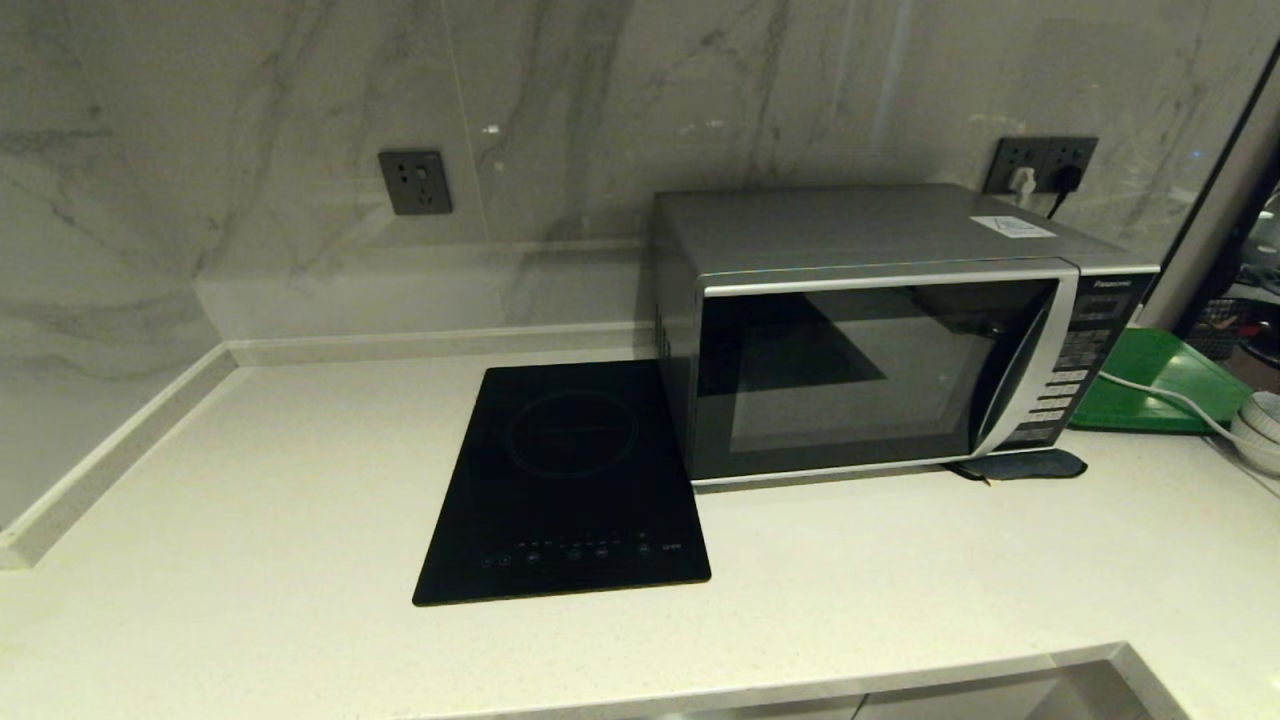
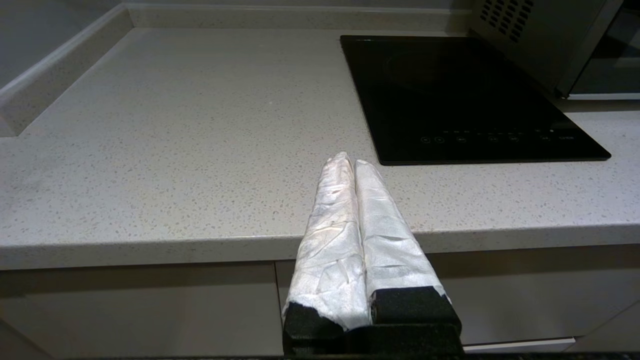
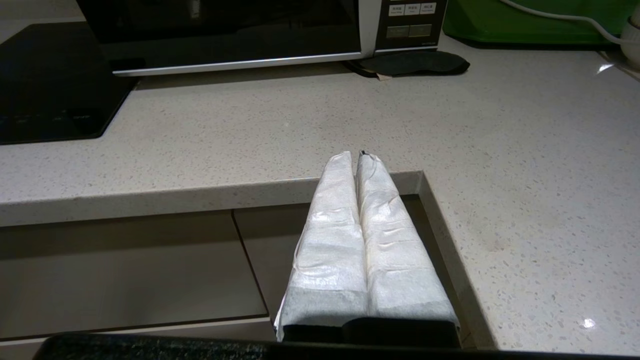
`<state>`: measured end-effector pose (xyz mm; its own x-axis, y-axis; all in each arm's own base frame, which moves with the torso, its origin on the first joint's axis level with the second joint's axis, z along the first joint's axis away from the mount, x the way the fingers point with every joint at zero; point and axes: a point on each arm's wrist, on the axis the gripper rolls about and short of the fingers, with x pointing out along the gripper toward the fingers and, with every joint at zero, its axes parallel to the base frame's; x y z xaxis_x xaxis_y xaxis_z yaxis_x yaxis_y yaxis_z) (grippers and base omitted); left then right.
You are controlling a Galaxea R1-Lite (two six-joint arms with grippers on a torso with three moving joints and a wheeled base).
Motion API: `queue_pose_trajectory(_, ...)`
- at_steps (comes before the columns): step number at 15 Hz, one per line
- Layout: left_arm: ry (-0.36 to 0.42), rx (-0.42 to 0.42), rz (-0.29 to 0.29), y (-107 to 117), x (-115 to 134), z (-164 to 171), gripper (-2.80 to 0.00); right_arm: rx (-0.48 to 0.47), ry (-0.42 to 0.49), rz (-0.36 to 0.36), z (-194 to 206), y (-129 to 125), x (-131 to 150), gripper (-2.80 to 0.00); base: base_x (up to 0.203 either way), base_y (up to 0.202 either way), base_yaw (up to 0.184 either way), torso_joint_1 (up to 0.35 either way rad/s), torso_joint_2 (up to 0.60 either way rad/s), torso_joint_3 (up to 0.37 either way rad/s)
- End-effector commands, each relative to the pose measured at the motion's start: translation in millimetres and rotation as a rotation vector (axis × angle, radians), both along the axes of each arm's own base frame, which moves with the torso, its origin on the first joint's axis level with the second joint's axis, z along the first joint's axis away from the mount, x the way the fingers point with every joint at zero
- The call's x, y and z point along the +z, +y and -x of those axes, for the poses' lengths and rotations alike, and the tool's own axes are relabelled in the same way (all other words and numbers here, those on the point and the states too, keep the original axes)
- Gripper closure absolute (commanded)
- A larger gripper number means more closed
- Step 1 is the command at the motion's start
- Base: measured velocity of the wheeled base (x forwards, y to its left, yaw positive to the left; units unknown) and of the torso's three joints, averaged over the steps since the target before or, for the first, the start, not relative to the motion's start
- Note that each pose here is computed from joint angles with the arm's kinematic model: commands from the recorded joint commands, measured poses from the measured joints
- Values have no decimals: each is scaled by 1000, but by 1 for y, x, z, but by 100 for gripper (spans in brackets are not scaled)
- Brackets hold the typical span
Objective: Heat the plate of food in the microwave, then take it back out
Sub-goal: Open the microwave oven
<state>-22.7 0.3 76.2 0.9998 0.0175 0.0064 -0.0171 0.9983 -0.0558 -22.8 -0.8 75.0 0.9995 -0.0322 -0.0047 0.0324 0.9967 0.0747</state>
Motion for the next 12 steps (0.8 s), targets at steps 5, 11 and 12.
queue_pose_trajectory(5, 0, 1, 1, 0, 0, 0, 0, 0, 3, 0, 0, 0, 0, 0, 0, 0, 0, 0, 0, 0)
queue_pose_trajectory(11, 0, 1, 1, 0, 0, 0, 0, 0, 3, 0, 0, 0, 0, 0, 0, 0, 0, 0, 0, 0)
queue_pose_trajectory(12, 0, 1, 1, 0, 0, 0, 0, 0, 3, 0, 0, 0, 0, 0, 0, 0, 0, 0, 0, 0)
